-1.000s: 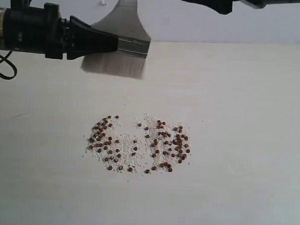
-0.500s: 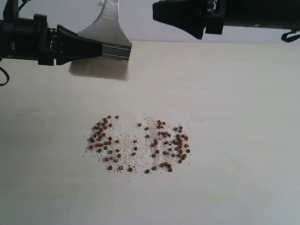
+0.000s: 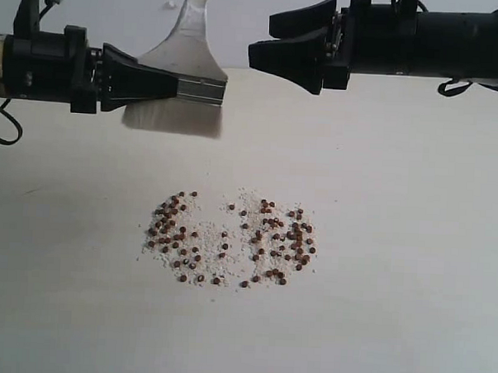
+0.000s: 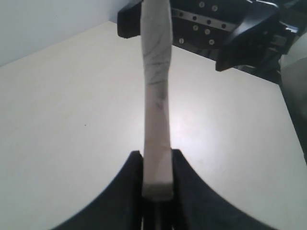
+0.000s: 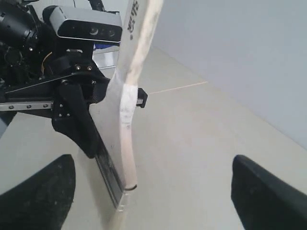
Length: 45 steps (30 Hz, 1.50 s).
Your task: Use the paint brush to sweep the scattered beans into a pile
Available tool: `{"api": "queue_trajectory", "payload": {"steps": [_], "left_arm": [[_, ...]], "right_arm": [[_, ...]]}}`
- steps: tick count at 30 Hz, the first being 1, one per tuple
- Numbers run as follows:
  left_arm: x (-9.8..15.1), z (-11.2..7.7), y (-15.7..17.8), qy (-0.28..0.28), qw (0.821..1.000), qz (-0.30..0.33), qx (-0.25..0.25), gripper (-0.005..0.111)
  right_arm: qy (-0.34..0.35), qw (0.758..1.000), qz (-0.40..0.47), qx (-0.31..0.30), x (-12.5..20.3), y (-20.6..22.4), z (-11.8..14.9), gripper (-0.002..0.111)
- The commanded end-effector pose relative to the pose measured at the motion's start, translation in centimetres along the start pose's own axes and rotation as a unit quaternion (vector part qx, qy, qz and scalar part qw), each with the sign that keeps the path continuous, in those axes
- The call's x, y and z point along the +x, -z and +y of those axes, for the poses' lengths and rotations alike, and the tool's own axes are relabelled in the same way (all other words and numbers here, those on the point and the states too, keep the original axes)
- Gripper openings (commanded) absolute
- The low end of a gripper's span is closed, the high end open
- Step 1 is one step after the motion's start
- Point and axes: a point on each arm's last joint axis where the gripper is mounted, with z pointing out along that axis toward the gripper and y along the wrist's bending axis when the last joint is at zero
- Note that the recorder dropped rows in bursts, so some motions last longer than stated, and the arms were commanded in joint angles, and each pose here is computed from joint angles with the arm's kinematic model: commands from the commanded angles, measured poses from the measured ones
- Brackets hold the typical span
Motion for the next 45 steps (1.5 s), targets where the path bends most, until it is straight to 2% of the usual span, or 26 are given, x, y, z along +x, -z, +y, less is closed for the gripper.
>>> {"api": "queue_trajectory", "payload": {"steps": [1,6,12,18,25,33,39,45], "left_arm": [[-0.3,-0.6,-0.7,-0.005,1.0,-0.006,0.016,0.0],[-0.3,-0.6,-0.7,-0.006,1.0,-0.007,0.016,0.0],[-0.3,-0.6,-0.7,-0.006,1.0,-0.007,0.016,0.0],[-0.4,-0.6,-0.7,-0.009,1.0,-0.007,0.016,0.0],[-0.4,-0.6,-0.7,-0.005,1.0,-0.007,0.016,0.0],[-0.2,-0.9,-1.1,-0.011,1.0,0.006,0.027,0.0],[-0.1,-2.9,-3.6,-0.069,0.995,0.02,0.071,0.0],[-0.1,-2.7,-3.4,-0.09,0.993,0.017,0.068,0.0]], "right_arm": [[0.009,1.0,-0.011,0.0,-0.5,0.1,-0.1,0.08],[0.017,1.0,-0.014,0.0,-1.1,0.2,0.1,0.08],[0.019,0.999,-0.027,0.0,-3.3,0.8,1.3,0.08],[0.008,0.999,-0.032,-0.003,-4.4,1.0,2.1,0.068],[0.006,0.999,-0.028,-0.029,-4.2,-0.6,3.2,0.072],[0.015,0.999,-0.027,-0.032,-4.2,-0.8,3.4,0.072],[0.016,0.999,-0.027,-0.032,-4.2,-0.8,3.4,0.072],[-0.008,0.999,-0.027,-0.032,-4.2,-0.8,3.4,0.072]]}}
